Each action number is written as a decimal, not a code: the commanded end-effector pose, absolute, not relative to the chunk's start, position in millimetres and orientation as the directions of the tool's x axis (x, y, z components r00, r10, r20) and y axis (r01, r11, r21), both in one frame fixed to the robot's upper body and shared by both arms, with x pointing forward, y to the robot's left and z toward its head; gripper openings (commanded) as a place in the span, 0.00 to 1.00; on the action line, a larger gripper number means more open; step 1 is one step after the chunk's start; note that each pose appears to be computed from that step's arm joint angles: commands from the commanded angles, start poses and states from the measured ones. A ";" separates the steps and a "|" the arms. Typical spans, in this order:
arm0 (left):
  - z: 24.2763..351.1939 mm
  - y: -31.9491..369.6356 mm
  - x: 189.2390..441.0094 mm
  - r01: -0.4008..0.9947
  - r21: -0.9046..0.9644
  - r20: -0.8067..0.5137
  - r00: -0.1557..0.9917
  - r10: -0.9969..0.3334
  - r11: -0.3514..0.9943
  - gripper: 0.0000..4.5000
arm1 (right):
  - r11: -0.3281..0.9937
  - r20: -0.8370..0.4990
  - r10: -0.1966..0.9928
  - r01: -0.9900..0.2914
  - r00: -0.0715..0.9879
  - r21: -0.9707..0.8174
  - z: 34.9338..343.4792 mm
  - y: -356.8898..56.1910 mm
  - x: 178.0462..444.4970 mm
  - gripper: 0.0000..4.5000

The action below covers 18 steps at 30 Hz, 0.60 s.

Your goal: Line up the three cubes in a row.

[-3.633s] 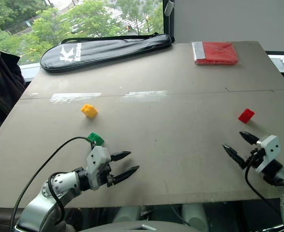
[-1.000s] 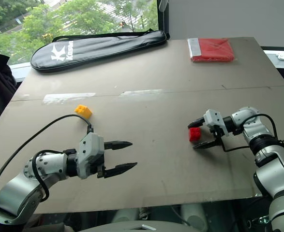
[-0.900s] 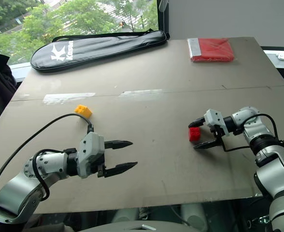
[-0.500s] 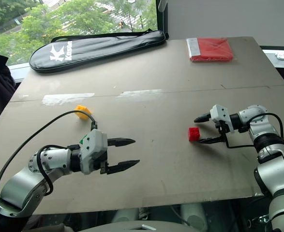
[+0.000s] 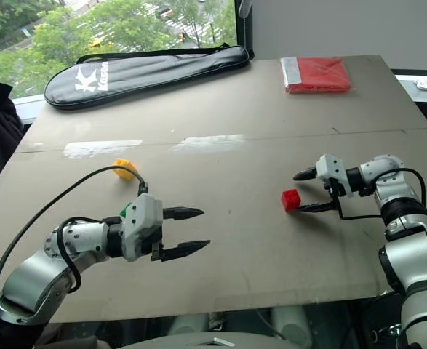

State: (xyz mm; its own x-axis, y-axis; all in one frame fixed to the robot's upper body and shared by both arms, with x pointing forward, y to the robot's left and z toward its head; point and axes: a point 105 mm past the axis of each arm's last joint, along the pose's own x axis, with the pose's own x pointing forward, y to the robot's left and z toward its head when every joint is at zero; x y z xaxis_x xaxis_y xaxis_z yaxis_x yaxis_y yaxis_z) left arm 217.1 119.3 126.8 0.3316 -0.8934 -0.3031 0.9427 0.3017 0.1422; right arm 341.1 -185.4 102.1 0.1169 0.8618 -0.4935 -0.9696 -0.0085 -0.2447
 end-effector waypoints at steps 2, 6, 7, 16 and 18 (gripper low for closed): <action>134.8 120.3 211.2 0.921 0.159 -0.250 0.386 -0.888 0.356 0.75 | -0.030 -0.452 0.887 -0.963 0.098 -0.267 117.9 -192.1 333.2 0.99; 145.2 137.7 218.6 0.794 0.197 -0.096 0.599 -0.795 0.575 0.75 | 0.040 -0.344 0.930 -0.964 0.132 -0.263 137.6 -204.5 323.4 0.99; 147.8 142.2 220.3 0.757 0.202 -0.061 0.643 -0.764 0.621 0.75 | 0.052 -0.324 0.936 -0.964 0.137 -0.259 141.4 -207.1 320.7 0.99; 146.1 218.5 221.8 0.470 0.254 -0.028 0.877 -0.480 0.845 0.75 | 0.093 -0.177 0.976 -0.975 0.130 -0.204 161.8 -224.9 277.0 0.99; 137.1 234.2 217.1 0.436 0.250 -0.065 0.899 -0.434 0.865 0.75 | 0.108 -0.130 0.982 -0.974 0.135 -0.197 163.2 -224.5 265.1 0.99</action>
State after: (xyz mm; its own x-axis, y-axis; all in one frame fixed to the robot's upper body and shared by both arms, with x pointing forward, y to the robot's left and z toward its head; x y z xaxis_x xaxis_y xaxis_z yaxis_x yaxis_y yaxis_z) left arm 219.6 223.5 133.5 0.8833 -0.4634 -0.0710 0.4671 0.8573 0.2164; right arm 272.0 -226.3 144.2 0.1670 0.9701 -0.1760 -0.9784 0.1410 -0.1514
